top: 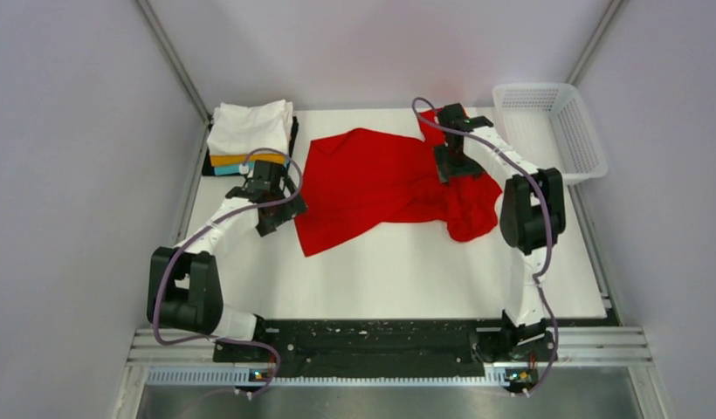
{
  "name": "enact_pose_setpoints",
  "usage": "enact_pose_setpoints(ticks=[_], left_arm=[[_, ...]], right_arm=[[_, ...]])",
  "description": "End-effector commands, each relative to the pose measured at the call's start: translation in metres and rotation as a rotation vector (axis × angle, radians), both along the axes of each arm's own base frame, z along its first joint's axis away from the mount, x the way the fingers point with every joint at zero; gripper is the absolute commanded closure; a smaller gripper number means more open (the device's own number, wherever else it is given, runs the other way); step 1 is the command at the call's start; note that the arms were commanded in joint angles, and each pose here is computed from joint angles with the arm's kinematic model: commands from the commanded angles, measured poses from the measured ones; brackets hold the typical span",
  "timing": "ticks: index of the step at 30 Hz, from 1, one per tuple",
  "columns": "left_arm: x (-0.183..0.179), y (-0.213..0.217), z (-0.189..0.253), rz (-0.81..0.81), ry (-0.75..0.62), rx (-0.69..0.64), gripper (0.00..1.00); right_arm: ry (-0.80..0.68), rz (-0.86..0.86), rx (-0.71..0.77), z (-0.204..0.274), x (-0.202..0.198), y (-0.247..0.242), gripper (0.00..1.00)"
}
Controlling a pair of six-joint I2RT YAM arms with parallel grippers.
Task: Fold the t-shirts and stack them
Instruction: Flatten out the tshirt
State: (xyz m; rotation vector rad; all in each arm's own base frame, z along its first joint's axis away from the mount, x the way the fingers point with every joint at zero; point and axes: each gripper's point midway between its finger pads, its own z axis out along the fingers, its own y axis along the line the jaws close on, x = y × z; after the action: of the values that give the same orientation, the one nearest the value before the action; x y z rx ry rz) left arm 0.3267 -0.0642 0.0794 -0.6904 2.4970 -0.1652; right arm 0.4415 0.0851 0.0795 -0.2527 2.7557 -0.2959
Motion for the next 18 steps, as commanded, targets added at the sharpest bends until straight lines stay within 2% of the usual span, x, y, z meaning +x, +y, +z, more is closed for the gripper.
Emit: enact_pose_setpoints(ticks=[1,5,9,13,18], left_arm=[[-0.024,-0.004,0.002,-0.005,0.046,-0.045,0.01],[-0.051,-0.010,-0.009,-0.025,0.103,-0.086,0.03],[-0.067,-0.029,-0.018,-0.069,0.129,-0.180,0.10],[-0.070,-0.043,-0.028,-0.101,0.140,-0.205,0.19],[-0.066,-0.052,-0.042,-0.109,0.161,-0.202,0.28]], right_arm=[[-0.173,-0.030,0.031,0.058,-0.034,0.006,0.30],[-0.252,0.037,0.190,0.066,-0.072,0.037,0.31],[-0.232,0.121,0.313,0.048,-0.098,0.066,0.33],[-0.233,0.180,0.334,0.036,-0.091,0.085,0.35],[-0.285,0.237,0.317,0.029,-0.055,0.110,0.38]])
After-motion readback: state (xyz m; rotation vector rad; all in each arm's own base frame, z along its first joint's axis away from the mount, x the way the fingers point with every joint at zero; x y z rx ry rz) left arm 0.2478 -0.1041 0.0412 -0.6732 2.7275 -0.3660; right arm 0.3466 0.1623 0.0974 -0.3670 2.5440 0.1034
